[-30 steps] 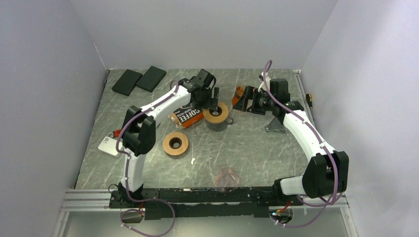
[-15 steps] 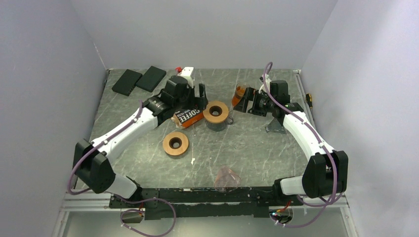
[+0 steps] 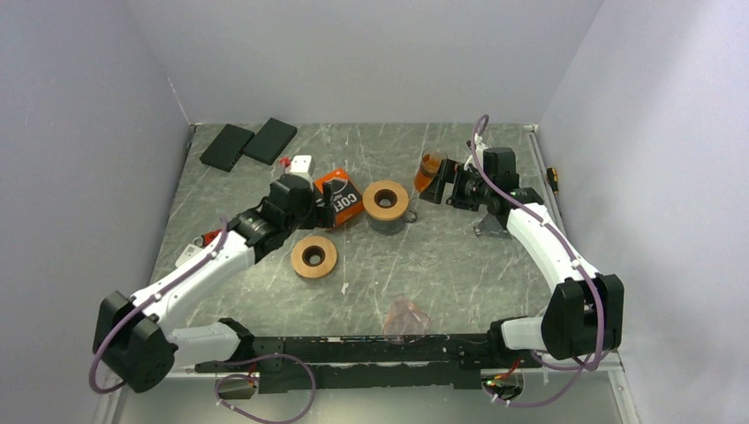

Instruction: Place the coffee filter in the dripper

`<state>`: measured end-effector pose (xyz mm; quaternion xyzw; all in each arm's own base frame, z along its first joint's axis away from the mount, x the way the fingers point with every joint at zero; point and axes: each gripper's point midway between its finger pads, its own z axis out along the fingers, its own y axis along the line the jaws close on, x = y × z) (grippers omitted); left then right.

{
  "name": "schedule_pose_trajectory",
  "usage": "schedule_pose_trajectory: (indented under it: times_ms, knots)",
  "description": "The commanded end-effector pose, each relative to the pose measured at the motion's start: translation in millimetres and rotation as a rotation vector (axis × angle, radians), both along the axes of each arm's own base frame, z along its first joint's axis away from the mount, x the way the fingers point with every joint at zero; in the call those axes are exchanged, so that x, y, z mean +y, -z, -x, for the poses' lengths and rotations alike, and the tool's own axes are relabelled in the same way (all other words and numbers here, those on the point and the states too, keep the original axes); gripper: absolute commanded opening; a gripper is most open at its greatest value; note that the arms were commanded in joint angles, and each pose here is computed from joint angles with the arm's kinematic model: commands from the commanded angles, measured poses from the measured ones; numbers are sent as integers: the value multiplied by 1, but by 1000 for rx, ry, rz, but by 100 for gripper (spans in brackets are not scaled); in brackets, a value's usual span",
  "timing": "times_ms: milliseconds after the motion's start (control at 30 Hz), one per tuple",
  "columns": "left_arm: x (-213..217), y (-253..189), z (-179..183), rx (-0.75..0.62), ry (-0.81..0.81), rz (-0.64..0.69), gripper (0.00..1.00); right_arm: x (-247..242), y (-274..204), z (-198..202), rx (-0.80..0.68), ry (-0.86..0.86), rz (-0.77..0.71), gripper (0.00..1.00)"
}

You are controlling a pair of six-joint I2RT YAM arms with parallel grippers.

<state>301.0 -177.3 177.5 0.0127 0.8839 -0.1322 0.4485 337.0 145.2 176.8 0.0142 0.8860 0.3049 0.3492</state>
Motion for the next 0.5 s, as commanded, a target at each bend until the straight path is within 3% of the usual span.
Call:
schedule_pose_trajectory:
  times_ms: [0, 233, 467]
  knots:
    - [2, -2, 15, -67, 66, 36, 99, -5, -13, -5, -75, 34, -6, 100]
    - [-30, 12, 40, -9, 266, 137, 99, -5, 2, 1, -39, 48, -33, 100]
    - [-83, 45, 67, 143, 493, 107, 99, -10, 10, 3, -14, 61, -41, 100]
